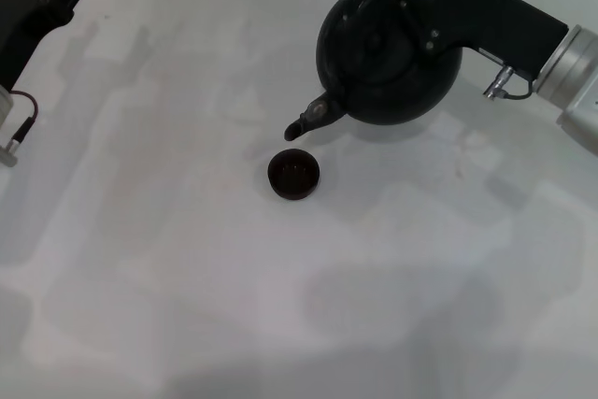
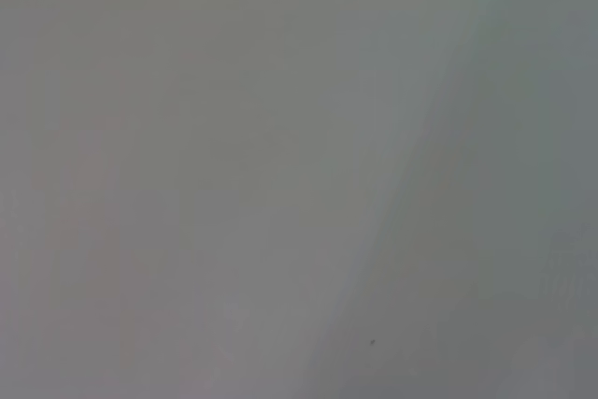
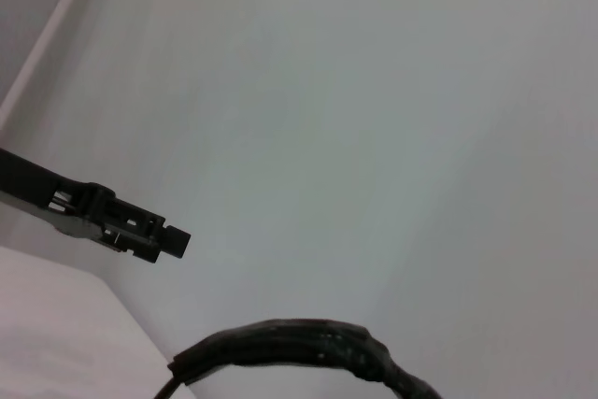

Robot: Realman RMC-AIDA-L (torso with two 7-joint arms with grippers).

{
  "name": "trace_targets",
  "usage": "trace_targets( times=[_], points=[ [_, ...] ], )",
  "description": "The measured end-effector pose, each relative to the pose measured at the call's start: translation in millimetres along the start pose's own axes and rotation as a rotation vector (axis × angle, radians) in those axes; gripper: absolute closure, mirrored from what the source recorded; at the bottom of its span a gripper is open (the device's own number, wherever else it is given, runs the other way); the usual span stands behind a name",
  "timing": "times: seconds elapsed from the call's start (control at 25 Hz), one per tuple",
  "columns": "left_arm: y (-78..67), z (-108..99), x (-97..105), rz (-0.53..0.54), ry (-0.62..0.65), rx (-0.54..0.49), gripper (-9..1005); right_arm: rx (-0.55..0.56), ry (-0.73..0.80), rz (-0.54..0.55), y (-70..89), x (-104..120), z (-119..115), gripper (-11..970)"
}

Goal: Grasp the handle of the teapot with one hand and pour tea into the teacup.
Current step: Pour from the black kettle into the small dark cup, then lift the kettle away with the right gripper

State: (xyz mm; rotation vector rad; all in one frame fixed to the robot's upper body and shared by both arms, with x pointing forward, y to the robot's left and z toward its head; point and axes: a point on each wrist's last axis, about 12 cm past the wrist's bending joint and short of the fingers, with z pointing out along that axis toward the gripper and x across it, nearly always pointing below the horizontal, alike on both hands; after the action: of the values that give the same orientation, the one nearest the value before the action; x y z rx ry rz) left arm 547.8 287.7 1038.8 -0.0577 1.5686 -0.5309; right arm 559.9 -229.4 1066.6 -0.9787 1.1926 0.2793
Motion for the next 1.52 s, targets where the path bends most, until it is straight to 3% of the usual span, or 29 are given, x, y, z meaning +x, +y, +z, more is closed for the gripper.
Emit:
trace_targets(
  times=[0.72, 1.52],
  points=[
    [-0.9, 1.9, -0.7, 0.001, -0.001, 0.004, 192, -0.029, 0.017, -0.107, -7.3, -2.3, -4.1, 834],
    [-0.9, 2.3, -0.8, 0.002, -0.001, 0.003, 191, -0.043, 0.043, -0.15, -10.6, -2.3, -1.6, 838]
  ],
)
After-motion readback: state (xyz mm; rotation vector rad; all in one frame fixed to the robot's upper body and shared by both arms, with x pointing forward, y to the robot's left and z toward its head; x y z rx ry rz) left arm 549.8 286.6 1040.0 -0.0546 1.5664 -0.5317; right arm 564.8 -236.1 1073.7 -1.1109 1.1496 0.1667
